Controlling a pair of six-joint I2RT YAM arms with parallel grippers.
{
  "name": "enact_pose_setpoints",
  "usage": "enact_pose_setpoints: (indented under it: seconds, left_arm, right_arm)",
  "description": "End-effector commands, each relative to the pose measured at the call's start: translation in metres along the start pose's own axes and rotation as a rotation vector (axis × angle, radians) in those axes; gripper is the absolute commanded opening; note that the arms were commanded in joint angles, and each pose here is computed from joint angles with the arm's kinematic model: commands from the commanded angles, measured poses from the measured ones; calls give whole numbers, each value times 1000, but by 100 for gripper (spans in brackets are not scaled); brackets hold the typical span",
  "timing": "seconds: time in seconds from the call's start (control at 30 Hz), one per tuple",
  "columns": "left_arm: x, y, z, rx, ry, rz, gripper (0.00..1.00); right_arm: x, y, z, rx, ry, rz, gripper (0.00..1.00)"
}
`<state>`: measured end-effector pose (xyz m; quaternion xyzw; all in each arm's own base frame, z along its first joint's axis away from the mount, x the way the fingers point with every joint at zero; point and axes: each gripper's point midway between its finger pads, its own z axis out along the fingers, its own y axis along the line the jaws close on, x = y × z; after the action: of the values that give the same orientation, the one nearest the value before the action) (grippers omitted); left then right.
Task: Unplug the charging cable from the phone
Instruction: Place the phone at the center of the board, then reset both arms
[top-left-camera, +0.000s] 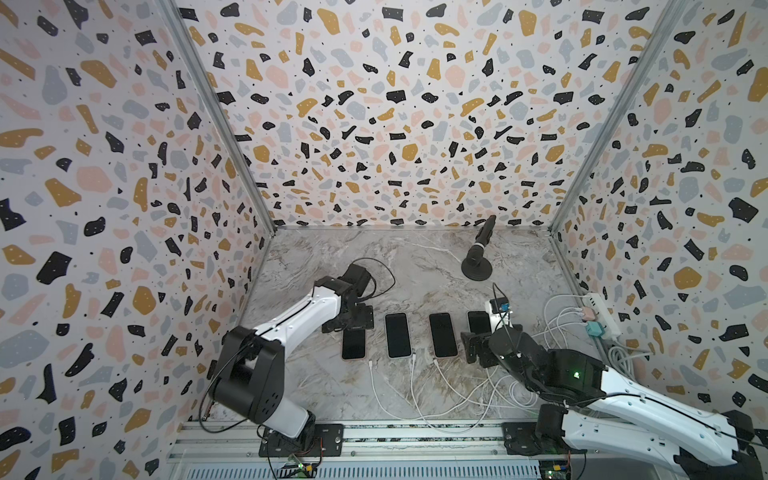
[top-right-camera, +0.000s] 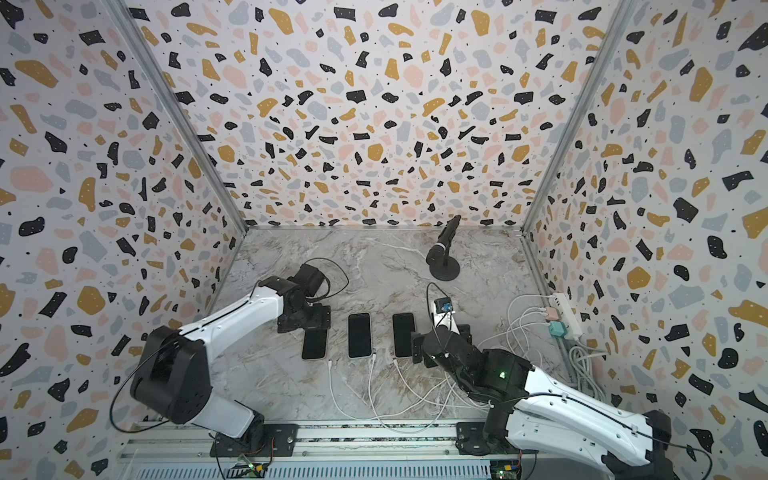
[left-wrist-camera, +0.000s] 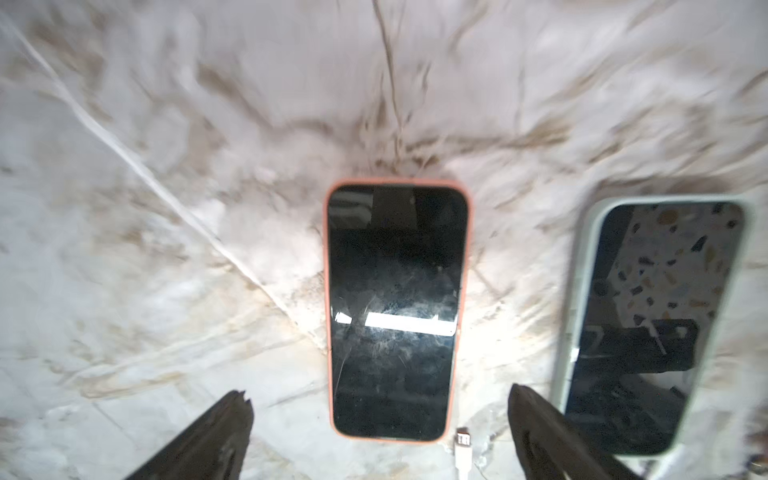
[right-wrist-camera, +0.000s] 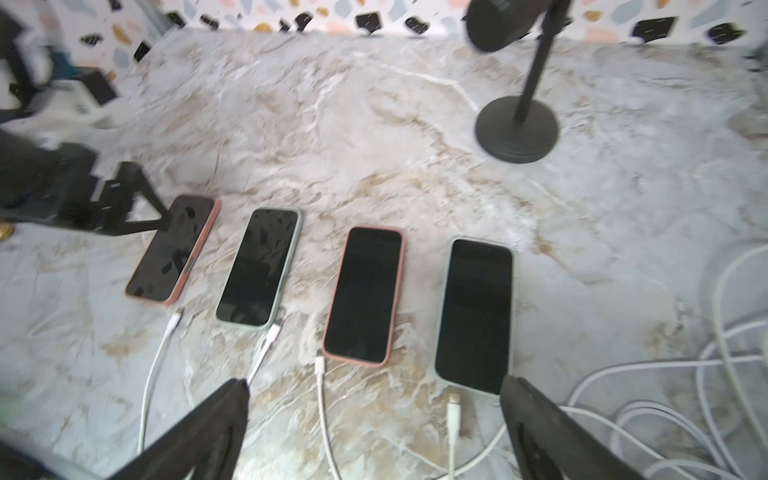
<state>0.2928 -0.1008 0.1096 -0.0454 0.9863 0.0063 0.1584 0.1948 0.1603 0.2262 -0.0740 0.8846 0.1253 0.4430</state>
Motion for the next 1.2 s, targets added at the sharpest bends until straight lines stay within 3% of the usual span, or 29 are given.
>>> enact_pose_setpoints:
  seconds: [0.0, 0.1, 0.23, 0.3, 0.4, 0.47, 0.57, 0.63, 0.73, 0.83, 0.93, 1.17]
  left_arm:
    - [-52, 29, -89, -47, -369, -54, 100]
    - [-71, 67, -140, -161, -626, -164, 100]
    - [-79, 65, -142, -115, -771, -158, 100]
    - [-79, 77, -139, -176, -799, -190, 100]
    - [-79, 95, -115, -332, -796, -177, 100]
    - [-79, 108, -99, -409, -774, -168, 99]
    - [-75, 127, -69, -419, -737, -171, 100]
    - [-71, 140, -56, -425, -775, -187, 100]
    - [-59, 151, -36, -427, -844, -211, 100]
    - [-63, 147, -23, -422, -830, -146, 100]
    - [-72, 142, -14, -333, -862, -158, 100]
    - [-84, 138, 24, -270, -869, -120, 100]
  right_arm:
    - [-14, -31, -19, 65, 5, -5, 98]
    - [-19, -55, -22, 177, -1, -73, 99]
    - [-36, -83, -22, 369, -46, -200, 99]
    - [-46, -96, -15, 449, -49, -227, 99]
    - [-46, -127, 12, 466, -25, -69, 99]
    - [-41, -158, 22, 556, -48, -8, 99]
    - [-26, -207, 30, 749, -41, 26, 99]
    - [-6, -234, 40, 802, -6, 105, 99]
    - [12, -260, 51, 860, -61, 178, 97]
    - [14, -262, 66, 831, -196, 143, 95]
    - [11, -262, 81, 802, -283, 108, 99]
    - [-3, -250, 145, 630, -308, -46, 100]
